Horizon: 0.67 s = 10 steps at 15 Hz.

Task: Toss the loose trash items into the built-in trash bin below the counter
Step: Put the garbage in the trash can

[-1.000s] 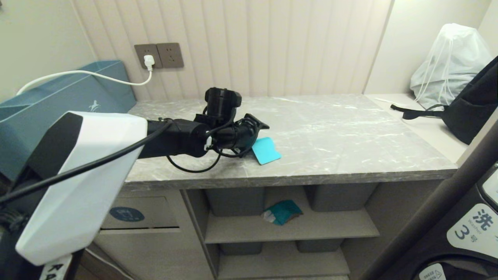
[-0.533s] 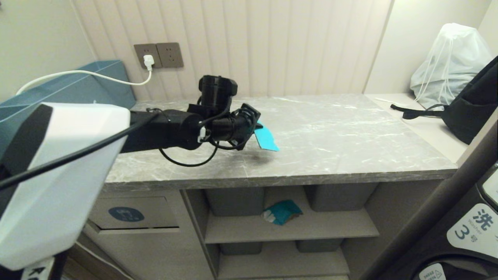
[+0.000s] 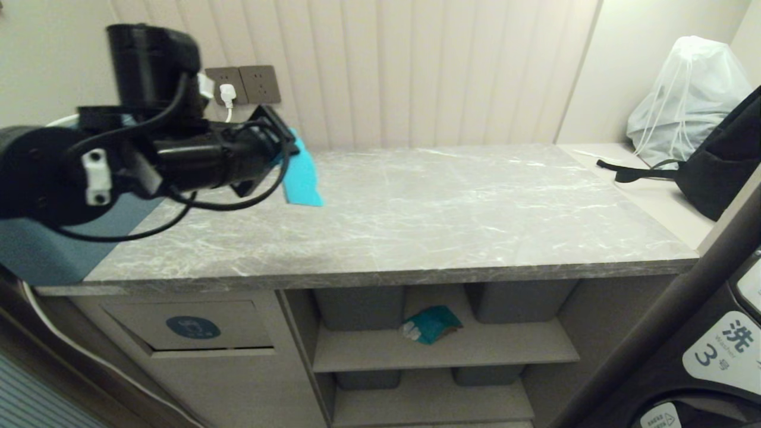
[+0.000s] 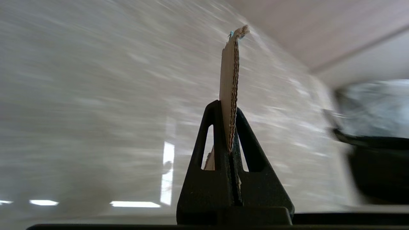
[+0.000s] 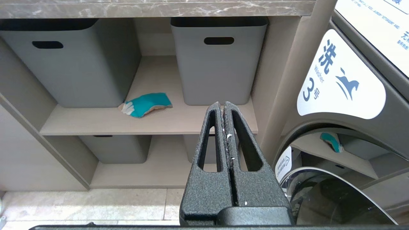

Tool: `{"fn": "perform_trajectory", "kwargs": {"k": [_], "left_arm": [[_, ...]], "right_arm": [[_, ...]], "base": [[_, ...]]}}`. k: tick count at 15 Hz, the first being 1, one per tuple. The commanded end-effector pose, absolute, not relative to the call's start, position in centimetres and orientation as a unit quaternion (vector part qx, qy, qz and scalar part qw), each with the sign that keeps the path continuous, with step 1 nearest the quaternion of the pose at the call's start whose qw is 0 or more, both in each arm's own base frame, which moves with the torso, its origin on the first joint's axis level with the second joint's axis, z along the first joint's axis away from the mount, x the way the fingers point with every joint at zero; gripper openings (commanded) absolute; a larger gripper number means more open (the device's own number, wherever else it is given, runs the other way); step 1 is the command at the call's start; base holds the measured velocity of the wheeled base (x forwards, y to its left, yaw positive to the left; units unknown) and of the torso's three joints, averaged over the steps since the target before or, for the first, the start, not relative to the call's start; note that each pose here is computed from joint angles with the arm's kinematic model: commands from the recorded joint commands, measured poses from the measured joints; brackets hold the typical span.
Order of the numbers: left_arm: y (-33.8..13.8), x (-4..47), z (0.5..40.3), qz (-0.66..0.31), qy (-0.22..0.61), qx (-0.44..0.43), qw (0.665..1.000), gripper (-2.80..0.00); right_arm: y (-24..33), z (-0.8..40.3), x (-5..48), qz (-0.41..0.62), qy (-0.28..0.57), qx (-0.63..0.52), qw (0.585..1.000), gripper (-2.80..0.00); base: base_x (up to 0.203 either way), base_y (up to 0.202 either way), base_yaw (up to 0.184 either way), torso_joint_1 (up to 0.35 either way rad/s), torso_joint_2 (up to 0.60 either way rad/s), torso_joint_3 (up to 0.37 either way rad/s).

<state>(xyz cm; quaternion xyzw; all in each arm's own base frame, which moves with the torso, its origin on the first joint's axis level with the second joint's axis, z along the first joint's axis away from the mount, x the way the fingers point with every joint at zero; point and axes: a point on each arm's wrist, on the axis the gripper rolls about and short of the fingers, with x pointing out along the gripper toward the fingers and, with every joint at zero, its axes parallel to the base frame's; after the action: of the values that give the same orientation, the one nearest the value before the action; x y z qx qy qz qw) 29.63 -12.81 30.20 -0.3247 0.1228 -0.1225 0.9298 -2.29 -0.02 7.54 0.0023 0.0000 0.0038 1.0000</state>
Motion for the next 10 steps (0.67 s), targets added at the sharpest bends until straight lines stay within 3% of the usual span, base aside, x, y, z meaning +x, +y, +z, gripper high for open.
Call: {"fn": "perform_trajectory", "kwargs": {"k": [1,5,10], "left_arm": [[-7.5,23.9,31.0,-0.09,0.059,-0.279,0.954,-2.8],[0.7,14.5,25.7,0.039,0.005,-0.176,0.984,-2.8],[1.6,10.3,20.7,0.071,0.027,-0.086,0.993,-2.8]], "right_arm": [[0.0,7.5,-2.3,0.005,0.0,0.002,1.0,-2.8],[0.0,7.5,-2.3,0.005,-0.001,0.002,1.0,-2.8],[0.0,7.5,-2.3,0.005,-0.001,0.002,1.0,-2.8]], "base": [[0.0,0.0,0.0,0.0,0.0,0.0],[0.0,0.0,0.0,0.0,0.0,0.0],[0.0,0.0,0.0,-0.003,0.0,0.005]]}}
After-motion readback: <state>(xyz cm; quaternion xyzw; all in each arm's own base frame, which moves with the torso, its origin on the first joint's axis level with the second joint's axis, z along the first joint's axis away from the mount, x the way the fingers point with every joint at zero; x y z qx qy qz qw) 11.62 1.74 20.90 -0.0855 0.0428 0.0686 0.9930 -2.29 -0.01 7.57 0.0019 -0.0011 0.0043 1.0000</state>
